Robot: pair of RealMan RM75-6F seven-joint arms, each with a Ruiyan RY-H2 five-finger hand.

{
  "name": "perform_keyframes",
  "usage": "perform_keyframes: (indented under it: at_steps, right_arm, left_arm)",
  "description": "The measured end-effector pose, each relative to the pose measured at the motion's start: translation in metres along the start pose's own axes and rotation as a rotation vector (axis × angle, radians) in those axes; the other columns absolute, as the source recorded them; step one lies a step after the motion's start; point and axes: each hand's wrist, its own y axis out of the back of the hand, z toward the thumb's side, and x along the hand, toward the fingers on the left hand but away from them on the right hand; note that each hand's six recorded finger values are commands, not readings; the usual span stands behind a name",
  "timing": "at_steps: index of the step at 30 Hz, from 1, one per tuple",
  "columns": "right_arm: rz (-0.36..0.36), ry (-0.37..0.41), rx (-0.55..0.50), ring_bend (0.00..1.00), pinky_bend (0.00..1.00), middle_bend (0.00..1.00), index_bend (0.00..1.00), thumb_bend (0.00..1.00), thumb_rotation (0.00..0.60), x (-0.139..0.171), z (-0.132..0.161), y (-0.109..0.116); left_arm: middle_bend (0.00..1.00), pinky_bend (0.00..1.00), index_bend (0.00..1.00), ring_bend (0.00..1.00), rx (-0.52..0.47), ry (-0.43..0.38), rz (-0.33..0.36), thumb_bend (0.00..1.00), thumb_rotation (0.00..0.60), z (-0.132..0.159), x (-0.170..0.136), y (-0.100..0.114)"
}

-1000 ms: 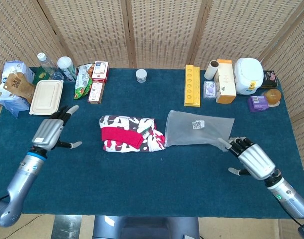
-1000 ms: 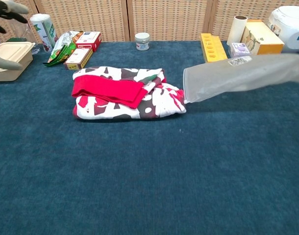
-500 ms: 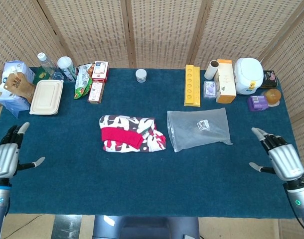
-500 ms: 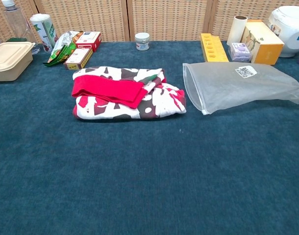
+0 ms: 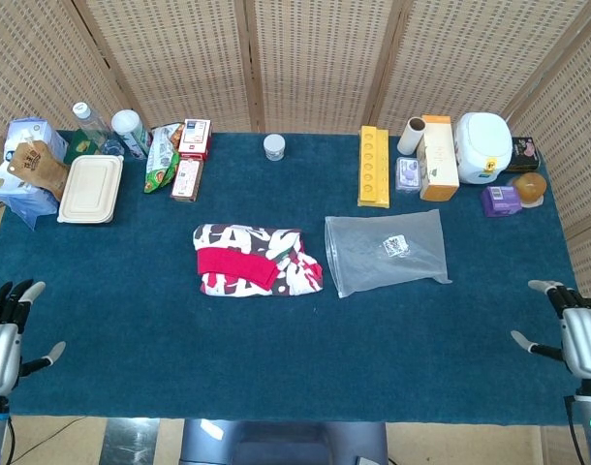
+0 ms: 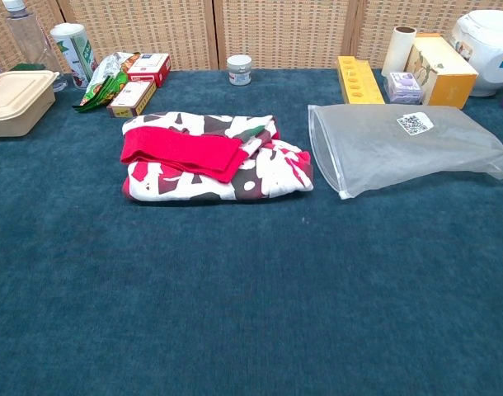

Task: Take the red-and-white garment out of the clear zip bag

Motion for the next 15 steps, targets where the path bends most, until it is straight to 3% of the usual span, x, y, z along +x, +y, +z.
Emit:
perform_keyframes:
  at_steps: [5,9,15]
  right_arm:
    - [-0.005,-0.038,0.0,0.37,0.42,0.34,0.32,0.17,0.491,0.013,-0.002,0.004]
    - [-0.009,-0.034,-0.01,0.37,0.42,0.36,0.38,0.17,0.491,0.017,-0.001,0.005]
    - [-0.012,-0.031,-0.03,0.37,0.42,0.36,0.38,0.17,0.49,0.026,-0.001,0.005]
  left_arm:
    - [0.11,0.17,0.14,0.01,-0.036,-0.019,0.007,0.17,0.6,0.009,-0.006,0.003]
    - [0.11,0.17,0.14,0.01,-0.057,-0.014,0.012,0.17,0.6,0.011,-0.006,0.005]
    - [0.11,0.17,0.14,0.01,-0.076,-0.017,0.014,0.17,0.6,0.018,-0.005,0.006]
